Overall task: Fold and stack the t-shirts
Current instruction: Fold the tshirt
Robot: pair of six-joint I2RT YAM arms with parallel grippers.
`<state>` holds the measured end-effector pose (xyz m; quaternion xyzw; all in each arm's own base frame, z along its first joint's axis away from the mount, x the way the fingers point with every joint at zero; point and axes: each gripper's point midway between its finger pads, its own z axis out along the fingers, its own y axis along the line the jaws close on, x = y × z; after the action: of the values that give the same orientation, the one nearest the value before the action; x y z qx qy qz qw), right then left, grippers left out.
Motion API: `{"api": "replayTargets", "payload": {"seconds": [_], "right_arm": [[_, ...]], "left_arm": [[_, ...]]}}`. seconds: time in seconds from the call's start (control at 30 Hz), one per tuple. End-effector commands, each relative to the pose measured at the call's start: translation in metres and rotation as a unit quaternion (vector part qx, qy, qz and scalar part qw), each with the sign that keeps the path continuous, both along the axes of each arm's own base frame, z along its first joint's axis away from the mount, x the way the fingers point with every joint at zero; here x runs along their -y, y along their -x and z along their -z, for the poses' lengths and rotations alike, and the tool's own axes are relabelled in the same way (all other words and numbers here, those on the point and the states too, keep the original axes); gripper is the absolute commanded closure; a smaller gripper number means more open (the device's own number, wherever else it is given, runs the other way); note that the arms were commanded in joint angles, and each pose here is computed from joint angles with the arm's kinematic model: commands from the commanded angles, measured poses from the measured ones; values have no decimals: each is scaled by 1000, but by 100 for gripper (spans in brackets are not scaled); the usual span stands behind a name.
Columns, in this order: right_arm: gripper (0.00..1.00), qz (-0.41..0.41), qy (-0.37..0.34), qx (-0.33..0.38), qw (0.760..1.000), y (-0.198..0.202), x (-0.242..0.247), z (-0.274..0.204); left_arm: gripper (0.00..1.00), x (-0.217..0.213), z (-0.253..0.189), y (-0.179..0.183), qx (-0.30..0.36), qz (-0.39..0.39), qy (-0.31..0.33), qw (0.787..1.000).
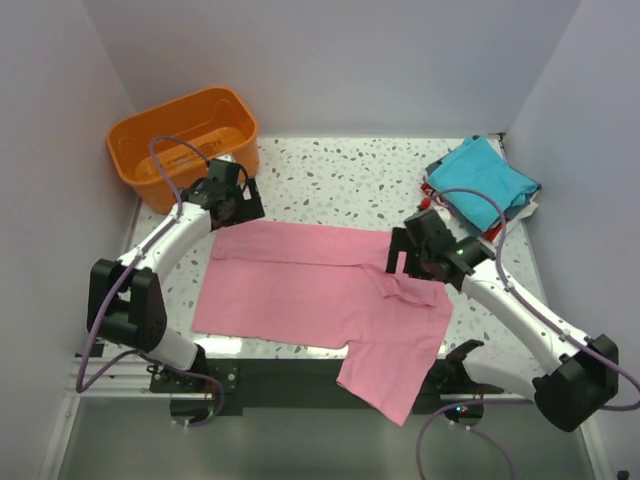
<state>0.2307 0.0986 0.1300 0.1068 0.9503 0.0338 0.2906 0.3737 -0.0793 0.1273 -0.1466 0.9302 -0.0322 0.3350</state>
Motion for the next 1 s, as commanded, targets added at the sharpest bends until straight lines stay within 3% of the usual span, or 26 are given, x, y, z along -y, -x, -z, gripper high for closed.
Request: {"api": "replayTargets", "payload": {"seconds": [0.0, 0.13, 0.23, 0.33, 0.43, 0.63, 0.97], "right_arm": [[1, -127, -10, 7, 992, 14, -65, 7], [7, -104, 63, -36, 992, 21, -60, 41], [16, -111, 85, -52, 989, 21, -67, 58], [33, -90, 108, -62, 988, 18, -62, 72], [41, -80, 123, -71, 987, 15, -63, 83], [52, -71, 135, -83, 985, 13, -63, 98], [59, -73, 132, -84, 985, 10, -67, 107]], "left_arm": [[0, 16, 31, -5, -15, 31, 21, 999], [0, 7, 60, 12, -53, 11, 15, 998], [0, 2, 61, 29, -47, -3, 18, 999], [0, -2, 54, 55, -37, -14, 27, 999], [0, -9, 48, 79, -26, -32, 33, 999], [0, -22, 45, 105, -27, -62, 19, 998], [0, -29, 57, 114, -48, -76, 3, 996]]}}
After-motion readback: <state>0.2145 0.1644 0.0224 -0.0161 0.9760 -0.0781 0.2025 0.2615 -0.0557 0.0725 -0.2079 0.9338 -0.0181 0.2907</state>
